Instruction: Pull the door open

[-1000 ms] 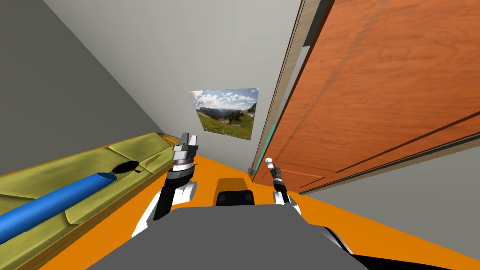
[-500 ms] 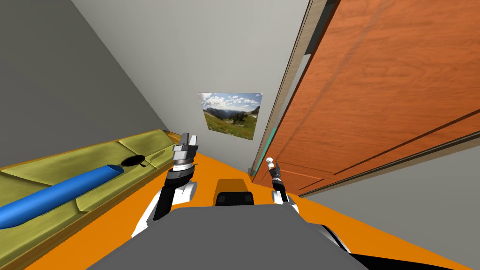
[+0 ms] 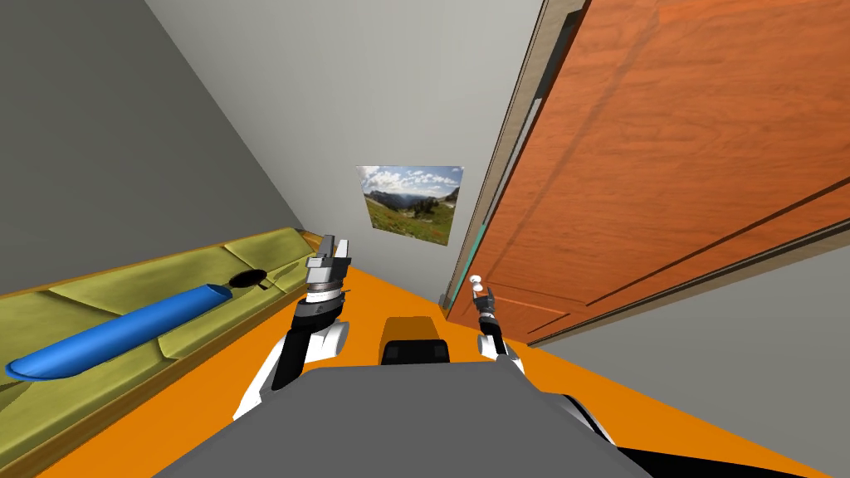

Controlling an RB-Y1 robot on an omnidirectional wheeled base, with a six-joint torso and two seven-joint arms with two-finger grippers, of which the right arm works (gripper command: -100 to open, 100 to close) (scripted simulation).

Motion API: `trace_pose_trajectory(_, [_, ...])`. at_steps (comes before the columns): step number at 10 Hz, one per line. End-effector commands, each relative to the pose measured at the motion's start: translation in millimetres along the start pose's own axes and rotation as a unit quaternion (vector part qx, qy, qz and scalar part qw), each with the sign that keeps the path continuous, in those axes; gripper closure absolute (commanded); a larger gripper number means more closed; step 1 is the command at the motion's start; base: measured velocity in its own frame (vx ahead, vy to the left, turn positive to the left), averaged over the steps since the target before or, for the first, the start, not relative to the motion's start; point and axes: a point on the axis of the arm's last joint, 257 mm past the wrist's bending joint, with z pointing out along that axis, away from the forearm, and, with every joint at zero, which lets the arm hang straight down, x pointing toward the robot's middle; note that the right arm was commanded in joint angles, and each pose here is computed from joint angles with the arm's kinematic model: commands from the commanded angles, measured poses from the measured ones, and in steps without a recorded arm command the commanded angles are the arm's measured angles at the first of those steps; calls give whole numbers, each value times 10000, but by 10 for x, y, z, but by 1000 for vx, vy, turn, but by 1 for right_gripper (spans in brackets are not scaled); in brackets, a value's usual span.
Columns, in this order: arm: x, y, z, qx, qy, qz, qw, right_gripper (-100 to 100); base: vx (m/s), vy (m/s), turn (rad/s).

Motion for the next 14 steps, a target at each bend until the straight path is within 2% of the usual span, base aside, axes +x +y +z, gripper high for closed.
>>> trace_pose_trajectory(1, [24,-24,15,-7,-15,315,9995,-100,-46,-3,24])
trace_pose_trajectory(3, [48,-42,29,-11,-30,569,9984,-100,-65,-8,32])
trace_pose_trajectory(5, [101,-82,56,-19,-59,1029,9947,-100,-70,-8,36])
trace_pose_trajectory(6, [101,-82,56,-19,-59,1095,9940,-100,-60,-16,16])
trace_pose_trajectory(8, [156,-125,84,-26,-89,1550,9879,-100,-66,-11,37])
trace_pose_trajectory(9, [156,-125,84,-27,-89,1632,9865,-100,-62,-11,18])
trace_pose_trajectory(10, [184,-147,97,-30,-104,1875,9822,-100,-60,-20,30])
trace_pose_trajectory(11, [184,-147,97,-30,-104,1900,9817,-100,-46,-13,17])
trace_pose_trajectory(13, [242,-191,124,-36,-133,2366,9715,-100,-53,-14,35])
trace_pose_trajectory(14, [242,-191,124,-37,-133,2430,9699,-100,-62,-11,24])
